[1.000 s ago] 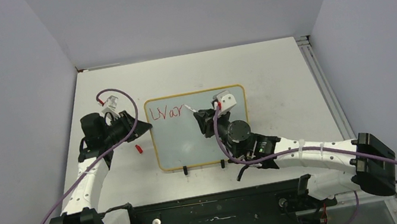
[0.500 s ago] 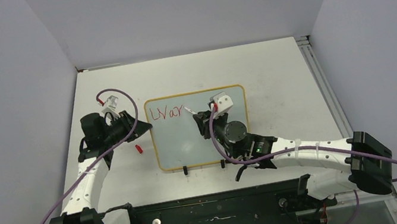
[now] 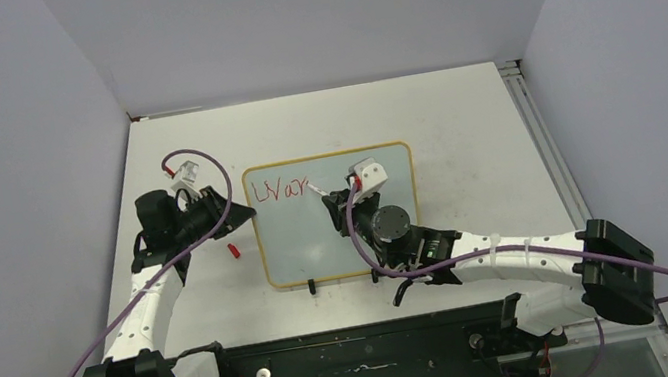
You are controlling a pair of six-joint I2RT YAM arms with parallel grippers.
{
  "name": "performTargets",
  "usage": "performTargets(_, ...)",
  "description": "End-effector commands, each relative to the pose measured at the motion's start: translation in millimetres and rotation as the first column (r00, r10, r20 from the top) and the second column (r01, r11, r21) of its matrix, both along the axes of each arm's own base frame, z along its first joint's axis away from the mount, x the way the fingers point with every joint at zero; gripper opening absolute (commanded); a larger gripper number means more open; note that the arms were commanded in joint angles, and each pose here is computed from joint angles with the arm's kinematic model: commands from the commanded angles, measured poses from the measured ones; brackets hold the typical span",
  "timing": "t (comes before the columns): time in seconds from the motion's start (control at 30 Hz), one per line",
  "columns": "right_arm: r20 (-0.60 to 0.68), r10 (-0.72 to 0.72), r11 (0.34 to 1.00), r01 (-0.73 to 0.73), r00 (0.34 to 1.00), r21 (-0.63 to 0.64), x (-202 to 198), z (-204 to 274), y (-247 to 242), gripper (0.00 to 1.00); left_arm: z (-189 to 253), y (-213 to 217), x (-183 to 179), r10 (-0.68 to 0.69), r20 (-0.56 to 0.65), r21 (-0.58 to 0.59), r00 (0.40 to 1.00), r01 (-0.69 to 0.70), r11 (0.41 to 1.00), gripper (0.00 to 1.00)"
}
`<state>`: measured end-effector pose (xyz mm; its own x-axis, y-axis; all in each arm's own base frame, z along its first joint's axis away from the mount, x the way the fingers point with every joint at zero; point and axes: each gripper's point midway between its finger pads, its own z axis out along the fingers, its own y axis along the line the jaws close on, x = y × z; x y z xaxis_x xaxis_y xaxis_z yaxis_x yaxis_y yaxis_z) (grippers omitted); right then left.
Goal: Write a sentence on the whiteboard
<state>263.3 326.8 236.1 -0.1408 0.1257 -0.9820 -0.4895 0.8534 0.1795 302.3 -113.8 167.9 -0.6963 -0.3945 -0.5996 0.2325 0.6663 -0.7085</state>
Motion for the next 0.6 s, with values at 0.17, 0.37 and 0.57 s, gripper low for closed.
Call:
performTargets(0.17,0.02,-0.055,0.998,0.054,0.998,0.043,1.0,14.1,-15.7,0.05,24.3,-3.4,6.0,-0.027,0.079,0.003,0.997,0.026,1.0,0.19)
performTargets(0.37,0.01,-0.054,0.998,0.053,0.999,0.037,-0.3,10.0,-17.3,0.05,23.6,-3.4,5.6,-0.026,0.077,0.003,0.997,0.026,1.0,0.19)
performTargets(0.57,-0.01,-0.03,0.999,0.03,1.0,0.016,-2.6,-0.1,-12.6,0.05,23.6,-3.3,5.6,-0.026,0.077,0.003,0.997,0.026,1.0,0.19)
